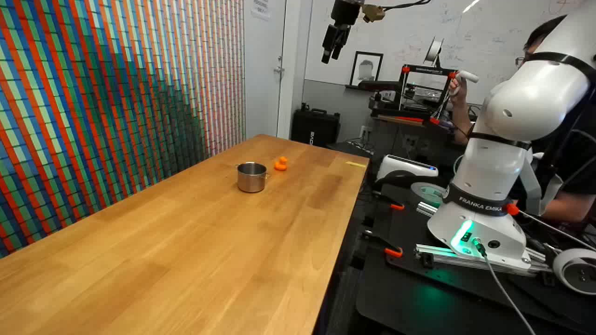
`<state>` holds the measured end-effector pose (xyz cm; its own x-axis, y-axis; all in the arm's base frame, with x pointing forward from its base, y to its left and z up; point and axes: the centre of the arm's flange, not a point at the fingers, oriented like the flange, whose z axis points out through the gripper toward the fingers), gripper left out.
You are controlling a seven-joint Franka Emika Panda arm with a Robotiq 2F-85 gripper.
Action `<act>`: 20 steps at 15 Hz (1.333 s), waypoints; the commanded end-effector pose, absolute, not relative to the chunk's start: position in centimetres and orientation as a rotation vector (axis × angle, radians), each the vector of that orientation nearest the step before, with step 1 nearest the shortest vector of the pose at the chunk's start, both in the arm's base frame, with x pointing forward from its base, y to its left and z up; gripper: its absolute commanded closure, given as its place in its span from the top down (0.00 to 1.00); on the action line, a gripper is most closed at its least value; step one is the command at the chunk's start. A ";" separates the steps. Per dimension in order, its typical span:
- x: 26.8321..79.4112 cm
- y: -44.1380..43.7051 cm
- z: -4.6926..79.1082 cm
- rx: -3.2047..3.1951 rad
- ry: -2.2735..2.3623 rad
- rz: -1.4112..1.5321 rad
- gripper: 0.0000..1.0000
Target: Place orange duck toy into the silver bowl
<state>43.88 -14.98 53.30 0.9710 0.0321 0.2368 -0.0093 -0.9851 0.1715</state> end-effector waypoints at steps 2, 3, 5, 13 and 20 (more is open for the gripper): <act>43.9 -15.0 53.7 2.944 0.016 0.370 1.00; 43.9 -15.0 53.9 2.943 0.015 0.375 1.00; 43.9 -15.0 54.0 2.942 0.015 0.378 1.00; 52.1 -14.2 43.4 3.081 0.114 0.265 1.00; 56.8 -14.3 30.8 3.122 0.111 0.111 1.00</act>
<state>53.38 -13.53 34.19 0.9957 0.0553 0.0744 0.0538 -0.9983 0.0223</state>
